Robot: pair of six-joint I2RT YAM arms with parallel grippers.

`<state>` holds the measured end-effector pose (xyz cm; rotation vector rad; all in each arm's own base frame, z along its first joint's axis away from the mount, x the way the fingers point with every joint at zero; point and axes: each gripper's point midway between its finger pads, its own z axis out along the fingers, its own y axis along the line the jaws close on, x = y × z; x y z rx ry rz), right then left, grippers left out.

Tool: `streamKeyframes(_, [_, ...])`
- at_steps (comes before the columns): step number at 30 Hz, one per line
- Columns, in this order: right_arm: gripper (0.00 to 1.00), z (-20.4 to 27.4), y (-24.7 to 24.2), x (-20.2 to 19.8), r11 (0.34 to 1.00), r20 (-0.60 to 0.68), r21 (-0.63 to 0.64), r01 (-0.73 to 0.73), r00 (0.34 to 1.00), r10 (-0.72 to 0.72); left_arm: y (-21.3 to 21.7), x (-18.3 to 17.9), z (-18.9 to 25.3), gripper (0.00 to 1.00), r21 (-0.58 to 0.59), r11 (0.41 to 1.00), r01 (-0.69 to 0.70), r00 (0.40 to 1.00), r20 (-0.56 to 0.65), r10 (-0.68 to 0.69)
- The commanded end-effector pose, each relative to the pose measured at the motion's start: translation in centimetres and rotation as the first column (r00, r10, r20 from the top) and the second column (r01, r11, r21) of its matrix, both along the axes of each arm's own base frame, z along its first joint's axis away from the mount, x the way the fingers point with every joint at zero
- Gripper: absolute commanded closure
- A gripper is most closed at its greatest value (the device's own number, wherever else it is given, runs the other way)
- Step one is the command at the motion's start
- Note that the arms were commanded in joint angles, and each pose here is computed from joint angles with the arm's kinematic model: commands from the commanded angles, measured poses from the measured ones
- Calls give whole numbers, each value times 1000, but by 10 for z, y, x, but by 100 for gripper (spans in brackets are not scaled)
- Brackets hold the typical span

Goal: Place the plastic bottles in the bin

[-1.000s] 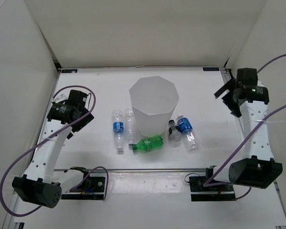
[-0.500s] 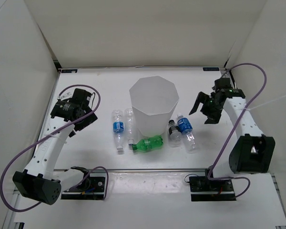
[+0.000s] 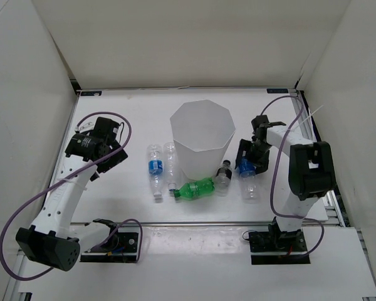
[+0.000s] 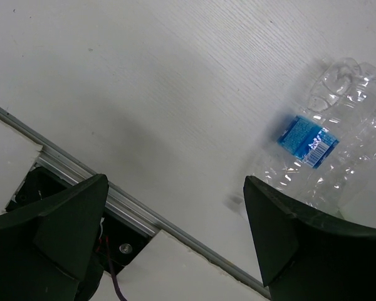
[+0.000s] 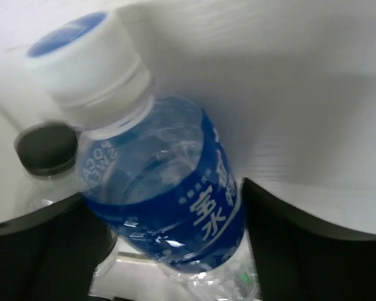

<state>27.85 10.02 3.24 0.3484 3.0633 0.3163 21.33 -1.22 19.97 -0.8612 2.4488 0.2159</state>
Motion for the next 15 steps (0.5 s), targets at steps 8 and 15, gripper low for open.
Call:
streamKeyframes(8, [63,36,-33,14,985,100,-95,144,986,-134,3,-2,6,0,19,1000,-10,1000,-6,10])
streamKeyframes(15, [60,244,2,20,960,612,227,165,742,-272,-3,7,-13,0,-3,1000,-11,1000,-15,11])
